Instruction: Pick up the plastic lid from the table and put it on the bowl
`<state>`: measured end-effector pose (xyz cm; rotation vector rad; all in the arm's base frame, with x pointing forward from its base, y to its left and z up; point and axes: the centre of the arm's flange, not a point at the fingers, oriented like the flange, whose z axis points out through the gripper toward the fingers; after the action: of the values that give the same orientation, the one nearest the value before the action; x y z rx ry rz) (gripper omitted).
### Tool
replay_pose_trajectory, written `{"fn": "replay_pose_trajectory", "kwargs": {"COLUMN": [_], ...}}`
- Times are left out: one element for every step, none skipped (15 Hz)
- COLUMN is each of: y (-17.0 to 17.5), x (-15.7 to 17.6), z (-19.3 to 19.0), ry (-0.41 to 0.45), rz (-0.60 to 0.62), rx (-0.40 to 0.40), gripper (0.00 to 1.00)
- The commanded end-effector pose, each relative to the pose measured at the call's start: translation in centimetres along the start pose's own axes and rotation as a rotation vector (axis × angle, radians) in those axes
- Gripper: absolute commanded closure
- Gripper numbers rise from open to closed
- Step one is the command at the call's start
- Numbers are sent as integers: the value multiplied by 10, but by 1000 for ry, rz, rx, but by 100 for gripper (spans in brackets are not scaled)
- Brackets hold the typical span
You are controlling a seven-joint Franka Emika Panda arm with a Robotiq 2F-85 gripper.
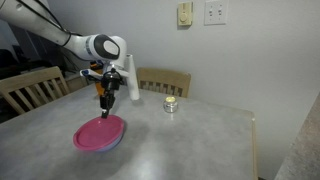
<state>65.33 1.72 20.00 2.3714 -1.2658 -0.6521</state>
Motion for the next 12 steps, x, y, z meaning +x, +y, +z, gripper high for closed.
{"fn": "replay_pose_trajectory", "kwargs": {"y": [-6, -7, -8, -8, -9, -10, -10, -12, -13, -14, -14, -16], "x": [8, 8, 8, 7, 7, 7, 7, 7, 7, 7, 7, 7], "z": [-2, -2, -2, -4, -4, -5, -6, -7, -7, -8, -9, -9], "ry": [-16, -16, -15, -14, -12, -10, -9, -7, -7, -5, -5, -5], "rz": [-22, -23, -24, -26, -27, -28, -30, -31, -32, -33, -35, -38], "rx": [-14, -15, -13, -10, -8, -5, -1, 1, 3, 6, 9, 10], "gripper": [97, 97, 97, 97, 97, 97, 97, 97, 97, 97, 97, 85]}}
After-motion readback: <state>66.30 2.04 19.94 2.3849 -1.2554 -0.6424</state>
